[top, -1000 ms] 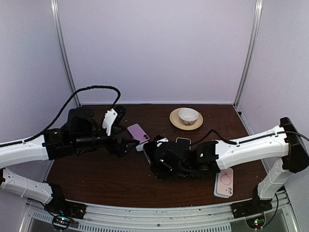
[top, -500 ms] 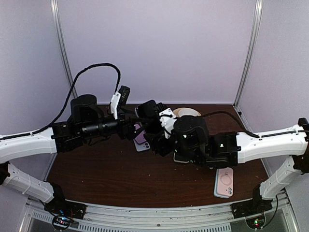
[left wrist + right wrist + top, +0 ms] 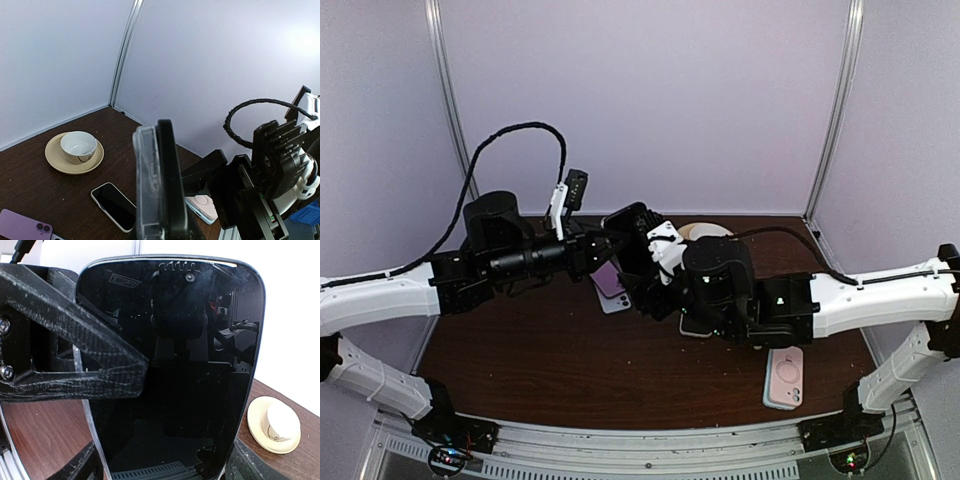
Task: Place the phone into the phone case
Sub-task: Pass from the right arm to the left, then press the corner of the phone case at the top corners.
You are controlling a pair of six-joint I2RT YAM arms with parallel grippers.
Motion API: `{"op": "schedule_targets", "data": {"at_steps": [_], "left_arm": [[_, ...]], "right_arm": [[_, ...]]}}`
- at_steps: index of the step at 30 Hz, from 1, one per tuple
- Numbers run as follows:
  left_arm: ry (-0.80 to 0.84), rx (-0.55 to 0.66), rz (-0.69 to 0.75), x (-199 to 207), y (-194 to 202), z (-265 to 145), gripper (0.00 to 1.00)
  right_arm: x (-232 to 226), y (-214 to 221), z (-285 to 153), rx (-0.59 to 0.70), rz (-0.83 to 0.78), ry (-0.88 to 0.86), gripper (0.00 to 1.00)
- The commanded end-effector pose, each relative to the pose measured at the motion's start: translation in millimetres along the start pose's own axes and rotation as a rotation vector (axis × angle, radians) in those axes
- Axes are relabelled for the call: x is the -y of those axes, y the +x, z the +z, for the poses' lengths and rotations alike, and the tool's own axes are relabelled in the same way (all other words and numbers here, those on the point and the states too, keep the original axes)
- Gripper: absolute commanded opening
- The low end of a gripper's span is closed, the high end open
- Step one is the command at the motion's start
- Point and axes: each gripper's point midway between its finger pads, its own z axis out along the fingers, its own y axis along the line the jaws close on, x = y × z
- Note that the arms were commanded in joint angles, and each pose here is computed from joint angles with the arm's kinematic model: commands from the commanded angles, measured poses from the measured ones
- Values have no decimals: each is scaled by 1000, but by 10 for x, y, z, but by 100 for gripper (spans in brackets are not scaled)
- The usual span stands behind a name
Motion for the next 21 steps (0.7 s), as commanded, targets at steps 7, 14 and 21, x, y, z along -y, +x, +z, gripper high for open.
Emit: {"op": "schedule_targets", "data": {"at_steps": [7,14,21], "left_arm": [[100,-29,133,187,-19,-8,0],[242,-55,292,455,-9,-128,0],[296,-113,372,307,705,-35,0]], "right_arm": [[-43,-23,-192,-63,-13,-193,92],[-65,139,-532,-211,-13,-549,99],[-74,158,-749,-219,0,-683,100]]}}
